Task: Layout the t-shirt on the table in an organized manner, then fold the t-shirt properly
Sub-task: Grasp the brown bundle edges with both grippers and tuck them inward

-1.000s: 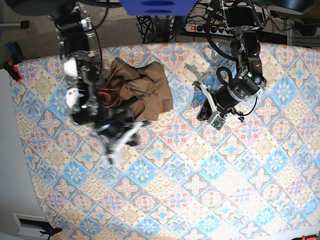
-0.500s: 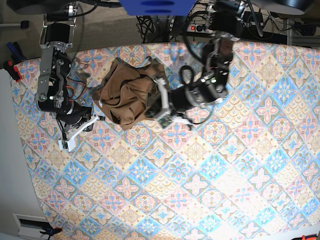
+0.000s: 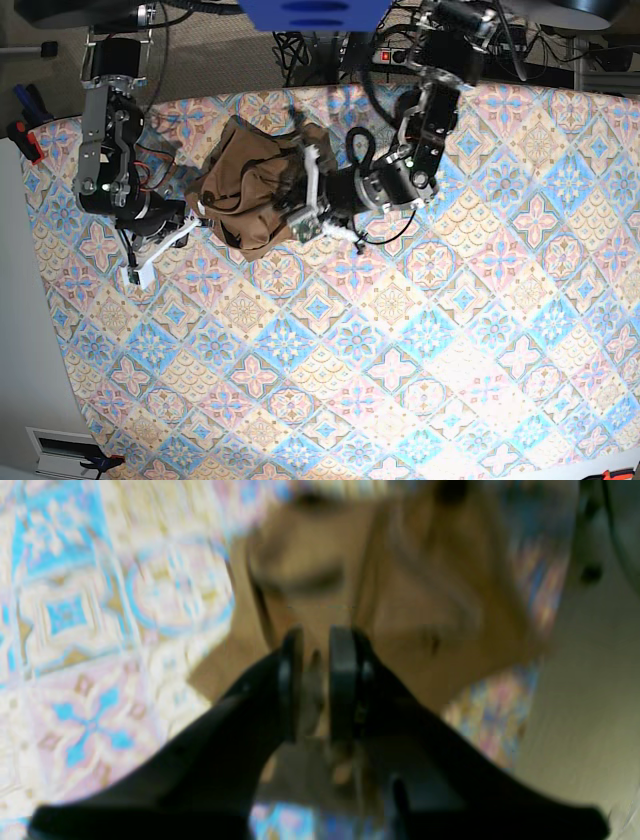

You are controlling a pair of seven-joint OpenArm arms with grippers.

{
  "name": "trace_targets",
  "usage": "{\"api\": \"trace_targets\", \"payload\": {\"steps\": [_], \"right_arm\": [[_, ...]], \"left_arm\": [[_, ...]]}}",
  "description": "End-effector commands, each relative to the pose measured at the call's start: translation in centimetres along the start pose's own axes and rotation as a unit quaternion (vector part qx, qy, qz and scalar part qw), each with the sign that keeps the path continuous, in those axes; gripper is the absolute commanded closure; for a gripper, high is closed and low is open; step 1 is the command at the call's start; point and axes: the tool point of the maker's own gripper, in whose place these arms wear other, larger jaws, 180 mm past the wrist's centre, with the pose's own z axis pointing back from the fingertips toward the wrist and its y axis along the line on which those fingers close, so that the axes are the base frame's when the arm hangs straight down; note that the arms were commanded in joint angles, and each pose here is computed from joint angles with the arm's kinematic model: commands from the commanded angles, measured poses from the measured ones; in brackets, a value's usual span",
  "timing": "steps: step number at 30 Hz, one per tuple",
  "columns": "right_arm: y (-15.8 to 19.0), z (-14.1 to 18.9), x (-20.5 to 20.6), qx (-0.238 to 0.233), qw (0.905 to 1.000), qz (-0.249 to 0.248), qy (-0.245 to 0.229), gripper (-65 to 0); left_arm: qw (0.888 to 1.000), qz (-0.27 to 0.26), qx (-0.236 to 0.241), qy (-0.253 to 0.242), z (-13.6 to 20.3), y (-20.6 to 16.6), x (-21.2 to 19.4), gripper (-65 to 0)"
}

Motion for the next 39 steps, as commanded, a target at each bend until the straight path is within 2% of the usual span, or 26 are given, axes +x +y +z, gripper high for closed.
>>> {"api": "trace_targets", "payload": {"steps": [1, 4, 9, 14, 19, 23, 29, 32, 34, 37, 39], "right_arm": [[0.1, 0.5, 1.3, 0.002, 0.9998, 0.006, -0.02, 0.0], [0.2, 0.4, 1.2, 0.002, 0.9998, 0.007, -0.02, 0.0], [0.2, 0.5, 1.4, 0.003, 0.9997, 0.007, -0.021, 0.0], [0.1, 0.5, 1.4, 0.002, 0.9997, 0.006, -0.022, 0.0], [0.2, 0.4, 1.4, 0.003, 0.9997, 0.005, -0.022, 0.0], [0.2, 0.4, 1.4, 0.003, 0.9997, 0.005, -0.022, 0.0], [0.2, 0.4, 1.4, 0.003, 0.9997, 0.005, -0.022, 0.0], [0.2, 0.4, 1.4, 0.003, 0.9997, 0.005, -0.022, 0.0], [0.2, 0.4, 1.4, 0.003, 0.9997, 0.005, -0.022, 0.0], [0.2, 0.4, 1.4, 0.003, 0.9997, 0.005, -0.022, 0.0], [0.1, 0.5, 1.4, 0.003, 0.9997, 0.005, -0.022, 0.0]], "left_arm": [[0.999, -0.021, -0.003, -0.038, 0.6, -0.2, 2.4, -9.6], [0.998, -0.047, -0.013, -0.039, 0.9, -1.2, 2.9, -9.6], [0.997, -0.053, -0.021, -0.045, 0.7, -1.7, 3.5, -9.8], [0.995, -0.079, -0.04, -0.04, 0.1, -2.9, 3.9, -14.2], [0.991, -0.13, -0.011, 0.005, -0.7, -2.5, 2.6, -14.7], [0.985, -0.171, -0.006, 0.03, -1.7, -2.6, 2.1, -14.7], [0.988, -0.147, -0.037, 0.005, -4.1, -2.6, 0.8, -14.6], [0.989, -0.142, -0.042, -0.007, -4.7, -2.8, 1.5, -14.0], [0.989, -0.145, -0.041, -0.003, -4.7, -2.7, 1.4, -11.4], [0.989, -0.143, -0.037, -0.005, -4.6, -2.4, 1.6, 0.0], [0.989, -0.142, -0.035, -0.005, -4.5, -2.3, 1.5, 0.0]]}}
